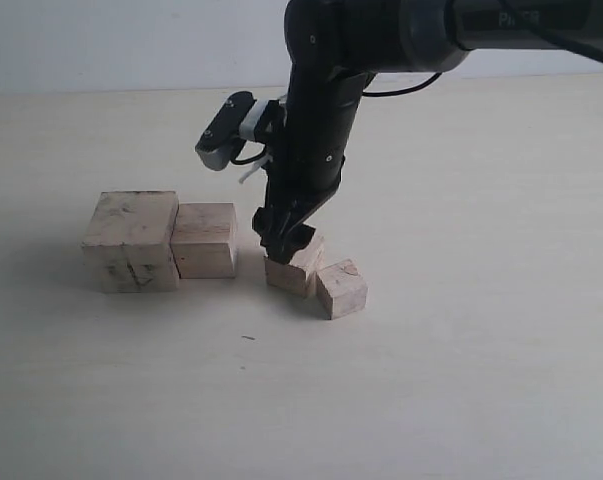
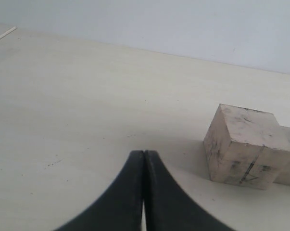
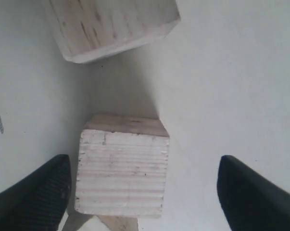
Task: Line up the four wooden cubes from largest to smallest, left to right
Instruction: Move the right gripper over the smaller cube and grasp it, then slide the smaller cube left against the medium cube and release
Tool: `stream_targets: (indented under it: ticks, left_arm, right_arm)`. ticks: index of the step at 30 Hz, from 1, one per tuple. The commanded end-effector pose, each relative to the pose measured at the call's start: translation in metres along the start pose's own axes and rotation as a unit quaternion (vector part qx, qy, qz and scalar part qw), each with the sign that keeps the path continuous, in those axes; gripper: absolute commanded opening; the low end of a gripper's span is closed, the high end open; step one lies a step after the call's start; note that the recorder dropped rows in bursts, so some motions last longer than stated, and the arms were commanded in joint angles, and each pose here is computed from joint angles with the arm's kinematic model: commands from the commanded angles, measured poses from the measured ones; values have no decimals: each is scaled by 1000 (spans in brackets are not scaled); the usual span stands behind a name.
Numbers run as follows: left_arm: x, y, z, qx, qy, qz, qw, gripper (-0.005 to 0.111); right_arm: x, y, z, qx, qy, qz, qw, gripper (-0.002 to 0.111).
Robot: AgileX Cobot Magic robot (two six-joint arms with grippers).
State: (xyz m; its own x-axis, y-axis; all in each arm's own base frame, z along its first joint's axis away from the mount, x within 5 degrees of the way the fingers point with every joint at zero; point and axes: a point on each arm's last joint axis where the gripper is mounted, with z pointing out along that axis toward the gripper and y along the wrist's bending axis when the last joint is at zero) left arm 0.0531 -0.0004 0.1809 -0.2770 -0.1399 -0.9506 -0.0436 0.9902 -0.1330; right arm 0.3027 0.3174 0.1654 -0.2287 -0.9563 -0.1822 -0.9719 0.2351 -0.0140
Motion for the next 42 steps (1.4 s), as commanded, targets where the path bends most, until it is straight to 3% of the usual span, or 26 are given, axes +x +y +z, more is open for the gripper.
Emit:
stream_targets:
  ticks: [1,9,12,15,19,20,29,35,42]
  left_arm:
    - [1,0,0,3,-3,2,1000,0]
    - [1,0,0,3,-3,2,1000,0]
    - [1,0,0,3,-3,2,1000,0]
    - [1,0,0,3,-3,2,1000,0]
    - [1,0,0,3,-3,2,1000,0]
    - [1,0,0,3,-3,2,1000,0]
    - [1,0,0,3,-3,2,1000,0]
    - [1,0,0,3,-3,2,1000,0]
    - [1,0,0,3,-3,2,1000,0]
  right_arm:
    - [3,-2,13,-3,12,1,1000,78]
    - [4,-2,24,-10,23,23,999,78]
    - [5,-2,24,-12,26,29,999,71]
    - [6,-1,23,-17,34,29,999,48]
    - [8,-2,23,-12,42,23,999,6]
    - [7,-3,23,-7,39,20,999,0]
    - [0,-6,29,9,9,-144,989,0]
    - [0,-7,44,7,8,-161,987,0]
    - [-6,3,47,-41,-39,-202,978,0]
